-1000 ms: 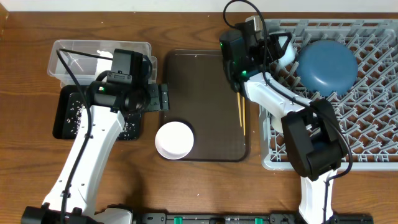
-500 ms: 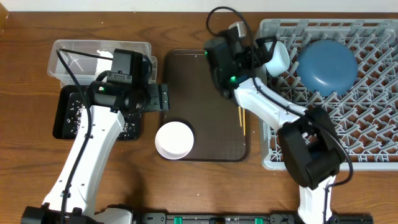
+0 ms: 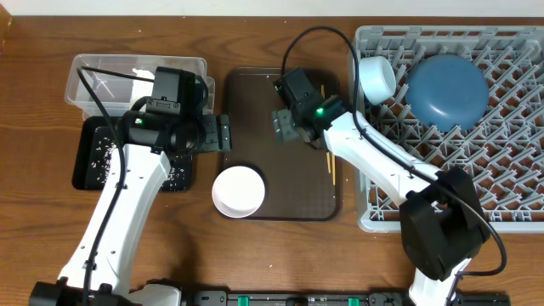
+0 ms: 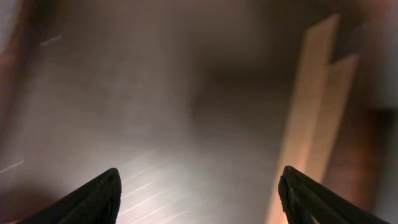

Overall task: Sort waste into correct bins and load items into the dishwasher rack
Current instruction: 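Move the right gripper to the pink-white bowl and grasp its rim, then lift the pink-white bowl and carry it into the rack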

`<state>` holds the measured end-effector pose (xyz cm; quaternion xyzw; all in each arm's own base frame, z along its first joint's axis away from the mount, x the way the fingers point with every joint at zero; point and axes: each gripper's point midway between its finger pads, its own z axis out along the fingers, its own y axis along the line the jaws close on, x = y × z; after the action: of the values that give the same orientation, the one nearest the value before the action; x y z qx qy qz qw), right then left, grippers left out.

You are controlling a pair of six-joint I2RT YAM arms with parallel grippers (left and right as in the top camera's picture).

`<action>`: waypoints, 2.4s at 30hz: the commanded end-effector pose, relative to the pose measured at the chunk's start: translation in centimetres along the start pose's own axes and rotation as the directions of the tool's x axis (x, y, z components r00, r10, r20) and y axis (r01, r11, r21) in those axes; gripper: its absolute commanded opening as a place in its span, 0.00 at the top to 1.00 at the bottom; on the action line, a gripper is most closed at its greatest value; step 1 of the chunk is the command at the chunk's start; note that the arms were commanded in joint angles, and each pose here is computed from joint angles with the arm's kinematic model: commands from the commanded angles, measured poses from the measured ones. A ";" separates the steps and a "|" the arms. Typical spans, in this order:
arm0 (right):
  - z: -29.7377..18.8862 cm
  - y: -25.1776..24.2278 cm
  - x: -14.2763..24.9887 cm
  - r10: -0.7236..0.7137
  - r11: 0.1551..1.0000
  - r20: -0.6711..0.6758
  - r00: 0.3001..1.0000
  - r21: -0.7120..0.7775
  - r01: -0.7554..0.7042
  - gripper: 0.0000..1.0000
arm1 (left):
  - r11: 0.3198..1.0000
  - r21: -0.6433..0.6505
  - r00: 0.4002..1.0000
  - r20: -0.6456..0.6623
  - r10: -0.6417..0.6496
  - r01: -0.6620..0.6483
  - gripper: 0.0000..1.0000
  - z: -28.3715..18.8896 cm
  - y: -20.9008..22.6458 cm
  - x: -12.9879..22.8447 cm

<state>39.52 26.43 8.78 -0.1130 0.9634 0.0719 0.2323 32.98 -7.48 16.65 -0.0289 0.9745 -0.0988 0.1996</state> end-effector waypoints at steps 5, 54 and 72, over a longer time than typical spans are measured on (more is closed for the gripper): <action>0.5 8.7 7.7 0.059 0.913 -0.344 0.937 -0.361 -0.190 0.30 | 1.000 -0.009 1.000 0.028 0.005 -0.005 0.11 -0.7 0.1 -0.6; -25.9 -25.5 1.6 0.113 0.450 0.494 0.862 0.748 -0.488 0.99 | 1.000 -0.009 1.000 0.028 0.005 -0.005 0.11 -0.7 0.1 -0.6; -16.1 -24.9 0.6 -0.130 0.227 -0.050 0.990 0.971 0.079 0.99 | 1.000 -0.009 1.000 0.028 0.005 -0.005 0.11 -0.7 0.1 -0.6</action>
<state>38.06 -1.78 20.20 0.0238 0.8063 -0.5221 0.2769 32.99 -7.48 16.65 -0.0290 0.9745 -0.0986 0.1996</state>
